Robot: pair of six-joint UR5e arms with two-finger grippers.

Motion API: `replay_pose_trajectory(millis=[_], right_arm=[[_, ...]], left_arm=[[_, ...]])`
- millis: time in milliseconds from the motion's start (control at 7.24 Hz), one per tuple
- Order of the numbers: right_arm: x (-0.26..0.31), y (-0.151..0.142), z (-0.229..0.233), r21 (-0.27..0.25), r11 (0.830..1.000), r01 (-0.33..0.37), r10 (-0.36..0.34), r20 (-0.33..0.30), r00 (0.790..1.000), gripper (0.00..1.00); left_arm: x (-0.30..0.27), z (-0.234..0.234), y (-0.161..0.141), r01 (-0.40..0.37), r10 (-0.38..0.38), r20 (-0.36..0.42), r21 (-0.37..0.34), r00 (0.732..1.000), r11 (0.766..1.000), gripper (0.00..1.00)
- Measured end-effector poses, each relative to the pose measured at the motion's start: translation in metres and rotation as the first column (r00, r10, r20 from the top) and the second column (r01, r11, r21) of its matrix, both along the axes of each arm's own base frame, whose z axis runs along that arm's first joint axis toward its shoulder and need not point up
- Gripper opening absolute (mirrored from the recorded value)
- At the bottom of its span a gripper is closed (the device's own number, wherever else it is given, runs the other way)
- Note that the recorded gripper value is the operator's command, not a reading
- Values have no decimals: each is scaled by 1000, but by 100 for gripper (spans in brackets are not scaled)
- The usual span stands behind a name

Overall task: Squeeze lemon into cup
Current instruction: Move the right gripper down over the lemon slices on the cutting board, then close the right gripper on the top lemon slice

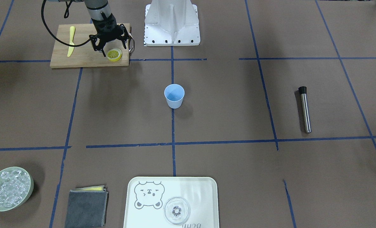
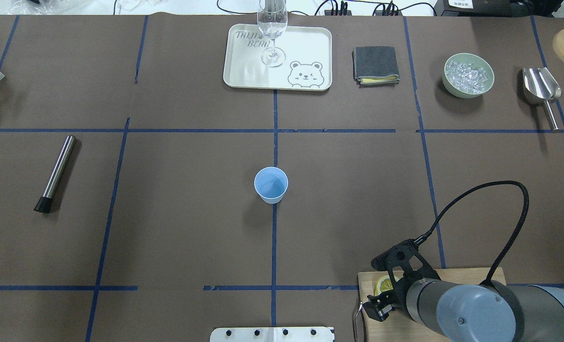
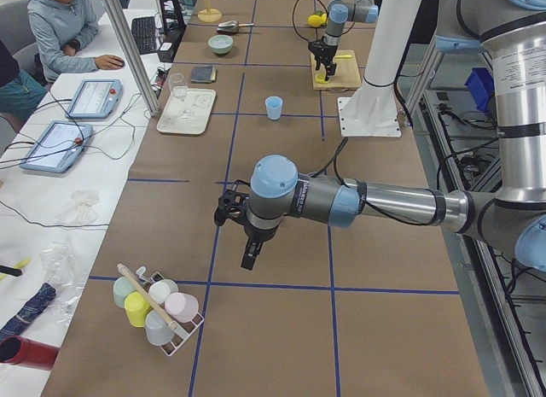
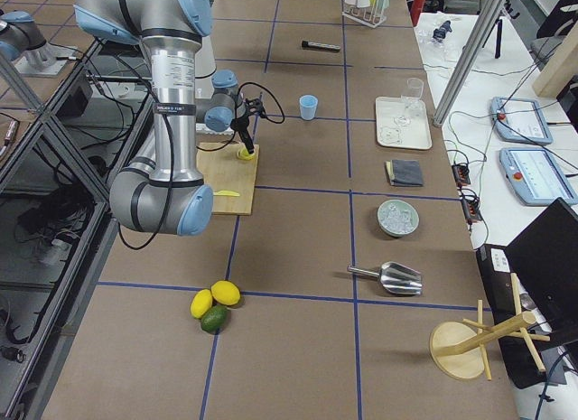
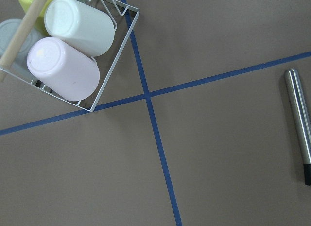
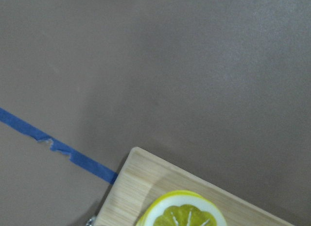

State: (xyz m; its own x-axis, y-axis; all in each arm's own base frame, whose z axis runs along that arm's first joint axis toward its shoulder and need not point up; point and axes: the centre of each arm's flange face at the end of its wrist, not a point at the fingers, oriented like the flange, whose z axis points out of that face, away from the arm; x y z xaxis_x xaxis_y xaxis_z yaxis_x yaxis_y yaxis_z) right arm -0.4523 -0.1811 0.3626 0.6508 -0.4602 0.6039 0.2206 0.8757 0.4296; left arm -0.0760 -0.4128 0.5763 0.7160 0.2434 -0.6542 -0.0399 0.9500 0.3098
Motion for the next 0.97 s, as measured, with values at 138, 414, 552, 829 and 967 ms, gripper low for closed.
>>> replay_pose_trajectory(millis=[138,414,552,829,967], right_arm=[[1,0,7,0,1000,0,0,-1,1000,100],[0,0,15,0,1000,-2,2,-14,1000,100],[-2,0,18,-3,1000,-3,3,-18,1000,99],[-3,0,20,-5,1000,-5,5,-21,1000,91],[-3,0,20,-6,1000,-5,5,-21,1000,79]], left_arm=[[0,1,1,-1,1,0,-2,1000,1000,100],[0,2,2,-1,1,0,-7,1000,1000,100],[0,2,2,-1,1,0,-7,1000,1000,100],[1,2,2,-1,1,0,-8,1000,1000,100],[1,2,2,-1,1,0,-8,1000,1000,100]])
